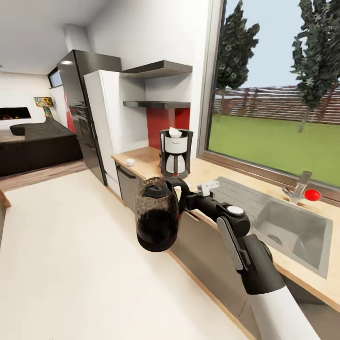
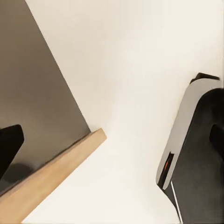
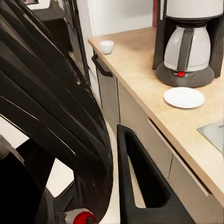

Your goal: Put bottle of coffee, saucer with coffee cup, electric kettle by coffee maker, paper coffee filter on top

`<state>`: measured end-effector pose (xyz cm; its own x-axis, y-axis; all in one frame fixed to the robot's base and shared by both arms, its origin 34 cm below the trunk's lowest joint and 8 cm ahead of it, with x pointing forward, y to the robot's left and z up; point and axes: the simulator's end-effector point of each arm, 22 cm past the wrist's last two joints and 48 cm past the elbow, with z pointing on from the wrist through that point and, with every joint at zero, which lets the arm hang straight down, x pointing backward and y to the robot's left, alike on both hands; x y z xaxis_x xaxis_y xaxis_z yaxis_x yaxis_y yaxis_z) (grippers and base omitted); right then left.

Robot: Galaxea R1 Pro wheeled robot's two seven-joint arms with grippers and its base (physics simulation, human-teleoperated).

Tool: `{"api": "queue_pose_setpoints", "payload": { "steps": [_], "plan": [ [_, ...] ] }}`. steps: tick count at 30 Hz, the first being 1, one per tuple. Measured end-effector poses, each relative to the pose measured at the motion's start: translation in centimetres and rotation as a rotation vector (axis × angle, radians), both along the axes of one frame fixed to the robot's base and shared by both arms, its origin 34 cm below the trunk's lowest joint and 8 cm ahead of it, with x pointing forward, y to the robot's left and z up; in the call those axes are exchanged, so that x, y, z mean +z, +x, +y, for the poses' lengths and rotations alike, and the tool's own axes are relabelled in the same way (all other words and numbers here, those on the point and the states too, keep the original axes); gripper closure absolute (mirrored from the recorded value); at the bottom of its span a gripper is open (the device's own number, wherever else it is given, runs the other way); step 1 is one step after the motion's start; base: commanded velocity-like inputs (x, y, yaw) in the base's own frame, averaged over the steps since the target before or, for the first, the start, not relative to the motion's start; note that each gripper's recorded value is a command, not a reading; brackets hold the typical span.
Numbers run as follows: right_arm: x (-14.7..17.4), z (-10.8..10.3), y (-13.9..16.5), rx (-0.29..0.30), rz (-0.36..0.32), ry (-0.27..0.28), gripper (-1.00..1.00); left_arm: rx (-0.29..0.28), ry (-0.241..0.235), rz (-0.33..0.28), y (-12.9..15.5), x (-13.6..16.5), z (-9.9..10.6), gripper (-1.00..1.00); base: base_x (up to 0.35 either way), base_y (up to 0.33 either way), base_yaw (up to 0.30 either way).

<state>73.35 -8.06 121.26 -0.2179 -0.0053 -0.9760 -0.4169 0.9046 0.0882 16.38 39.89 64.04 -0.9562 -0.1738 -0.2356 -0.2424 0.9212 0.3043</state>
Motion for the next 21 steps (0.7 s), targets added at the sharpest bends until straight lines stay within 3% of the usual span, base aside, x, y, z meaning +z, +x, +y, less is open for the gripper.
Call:
{"api": "queue_pose_setpoints", "payload": {
  "steps": [12,21],
  "plan": [
    [-0.01,0.06,-0.02,0.002,0.001,0.001,1.00,0.020,-0.007,-0.014,0.38,-0.03,-0.38,-1.00,0.103,0.045,0.279],
    [-0.05,0.06,-0.03,0.002,0.001,-0.001,1.00,0.022,-0.009,-0.014,0.35,-0.05,-0.56,-1.00,0.296,0.115,0.279]
  ]
}}
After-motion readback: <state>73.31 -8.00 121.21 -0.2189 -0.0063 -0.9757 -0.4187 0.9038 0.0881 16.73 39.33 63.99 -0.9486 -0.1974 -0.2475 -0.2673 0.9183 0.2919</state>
